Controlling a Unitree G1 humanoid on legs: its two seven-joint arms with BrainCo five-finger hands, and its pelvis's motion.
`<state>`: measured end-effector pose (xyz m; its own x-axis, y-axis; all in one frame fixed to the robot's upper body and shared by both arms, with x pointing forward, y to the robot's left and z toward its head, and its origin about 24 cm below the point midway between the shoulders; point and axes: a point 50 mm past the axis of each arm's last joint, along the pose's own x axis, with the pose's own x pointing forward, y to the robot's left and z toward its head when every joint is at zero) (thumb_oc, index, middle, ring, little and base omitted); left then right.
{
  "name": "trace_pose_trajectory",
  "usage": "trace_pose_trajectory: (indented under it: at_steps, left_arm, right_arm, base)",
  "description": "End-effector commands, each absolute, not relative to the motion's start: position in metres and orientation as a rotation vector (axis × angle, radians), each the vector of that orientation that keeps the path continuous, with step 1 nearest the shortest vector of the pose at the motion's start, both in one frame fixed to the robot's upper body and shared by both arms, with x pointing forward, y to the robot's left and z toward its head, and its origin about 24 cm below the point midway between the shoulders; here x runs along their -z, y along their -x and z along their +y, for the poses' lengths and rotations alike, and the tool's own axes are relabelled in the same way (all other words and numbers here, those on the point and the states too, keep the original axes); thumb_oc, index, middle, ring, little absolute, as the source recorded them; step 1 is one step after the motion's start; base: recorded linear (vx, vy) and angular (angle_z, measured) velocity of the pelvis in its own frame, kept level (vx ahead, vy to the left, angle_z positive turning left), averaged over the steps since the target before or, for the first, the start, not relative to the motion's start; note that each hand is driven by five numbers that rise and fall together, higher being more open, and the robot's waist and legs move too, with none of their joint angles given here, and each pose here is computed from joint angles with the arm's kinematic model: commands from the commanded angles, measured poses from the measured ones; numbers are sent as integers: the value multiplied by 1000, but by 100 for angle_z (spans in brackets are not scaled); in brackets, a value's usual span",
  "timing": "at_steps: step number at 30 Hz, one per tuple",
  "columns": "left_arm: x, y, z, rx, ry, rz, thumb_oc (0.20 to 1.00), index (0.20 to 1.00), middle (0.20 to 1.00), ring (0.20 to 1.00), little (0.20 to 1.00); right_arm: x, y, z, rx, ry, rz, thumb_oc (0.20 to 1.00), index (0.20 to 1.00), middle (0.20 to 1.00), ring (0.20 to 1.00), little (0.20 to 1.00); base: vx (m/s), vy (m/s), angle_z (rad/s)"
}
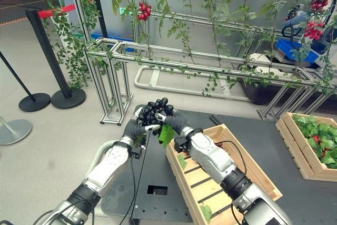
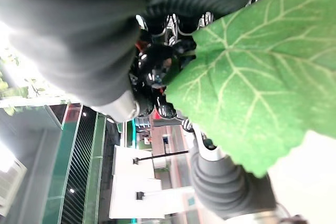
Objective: Pick up the fruits from the basket on one side to the basket on the other side
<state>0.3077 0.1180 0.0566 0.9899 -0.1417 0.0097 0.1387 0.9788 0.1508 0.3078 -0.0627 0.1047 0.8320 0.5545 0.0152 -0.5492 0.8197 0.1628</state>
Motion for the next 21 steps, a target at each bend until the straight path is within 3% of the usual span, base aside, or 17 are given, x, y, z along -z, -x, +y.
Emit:
trace_pose_trajectory:
  at_steps: [1,14,15,16,17,21]
  left_arm:
    - [-87,-329,79,211,-47,-110,1000,1000,1000,1000,1000]
    - [-96,-325,72,248,68,-113,1000,1000,1000,1000,1000]
    - [-96,-325,71,252,69,-111,558,558,558,558,558]
    - [-96,-325,71,252,69,-111,457,457,457,457,457]
    - [-97,-326,71,252,69,-114,200,200,200,200,200]
    - [-96,-325,73,250,91,-111,200,200,200,200,200]
  right_arm:
    - [-189,-271,17,-963,-455,-288,200,200,200,200,200]
    - [-177,-264,24,-988,-503,-233,200,200,200,200,200]
    - [-177,-264,25,-992,-499,-234,200,200,200,200,200]
    - [-177,-264,25,-992,-499,-234,200,200,200,200,200]
    - [-175,-264,24,-984,-496,-225,200,200,200,200,200]
    - [-170,-265,22,-976,-496,-211,200,200,200,200,200]
  base:
    - [0,0,0]
    - [0,0,0]
    - [0,0,0]
    - [0,0,0]
    - [0,0,0]
    - [3,4,-2]
